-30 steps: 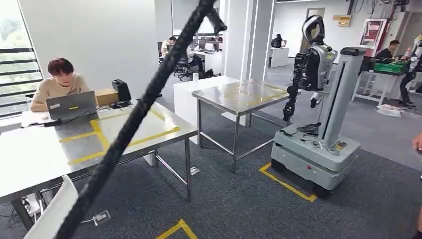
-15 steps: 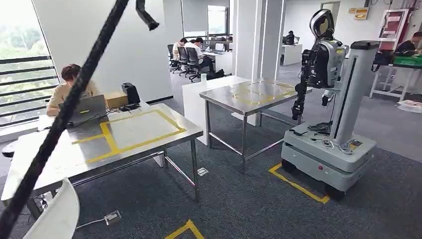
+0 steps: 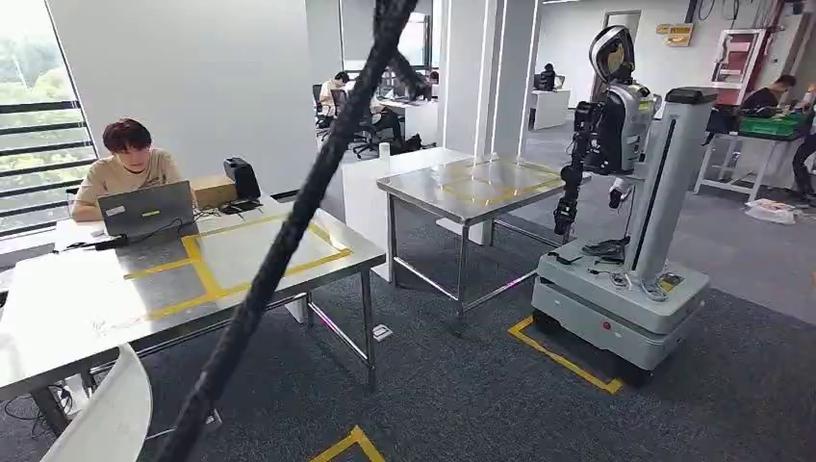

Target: Take the parts from the cabinet and place them on the table.

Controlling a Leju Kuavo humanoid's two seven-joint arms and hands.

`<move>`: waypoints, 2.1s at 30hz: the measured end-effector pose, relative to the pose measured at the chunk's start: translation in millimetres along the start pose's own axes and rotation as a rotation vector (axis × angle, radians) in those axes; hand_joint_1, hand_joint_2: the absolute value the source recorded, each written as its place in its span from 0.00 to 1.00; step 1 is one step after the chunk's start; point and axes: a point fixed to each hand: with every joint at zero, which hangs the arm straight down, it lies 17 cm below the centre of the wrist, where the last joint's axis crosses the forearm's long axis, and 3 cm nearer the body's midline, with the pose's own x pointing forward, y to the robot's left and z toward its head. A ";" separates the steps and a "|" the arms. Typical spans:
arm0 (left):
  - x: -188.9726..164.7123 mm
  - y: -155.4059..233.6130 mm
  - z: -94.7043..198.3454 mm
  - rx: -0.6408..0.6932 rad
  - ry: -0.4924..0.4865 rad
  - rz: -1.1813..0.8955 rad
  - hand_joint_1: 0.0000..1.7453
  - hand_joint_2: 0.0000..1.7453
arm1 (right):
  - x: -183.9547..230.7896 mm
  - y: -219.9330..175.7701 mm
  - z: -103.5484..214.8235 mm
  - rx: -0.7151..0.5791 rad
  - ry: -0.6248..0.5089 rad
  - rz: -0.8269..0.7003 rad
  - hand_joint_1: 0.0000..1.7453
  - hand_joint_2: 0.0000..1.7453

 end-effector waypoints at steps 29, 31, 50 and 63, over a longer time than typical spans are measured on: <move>4.5 -0.5 -7.9 0.002 -0.013 -0.003 1.00 1.00 | -8.1 0.3 1.3 -0.002 0.015 -0.011 0.00 0.00; 4.4 -1.2 -7.7 0.001 -0.013 -0.003 1.00 1.00 | -9.1 0.3 1.5 -0.002 0.016 -0.010 0.00 0.00; -0.5 -12.6 -4.9 -0.015 -0.022 -0.006 1.00 1.00 | -8.1 0.1 1.0 0.000 0.021 0.012 0.00 0.00; -1.7 -0.6 -7.8 -0.009 0.024 -0.034 1.00 1.00 | -7.1 7.9 1.8 0.015 0.020 0.031 0.00 0.00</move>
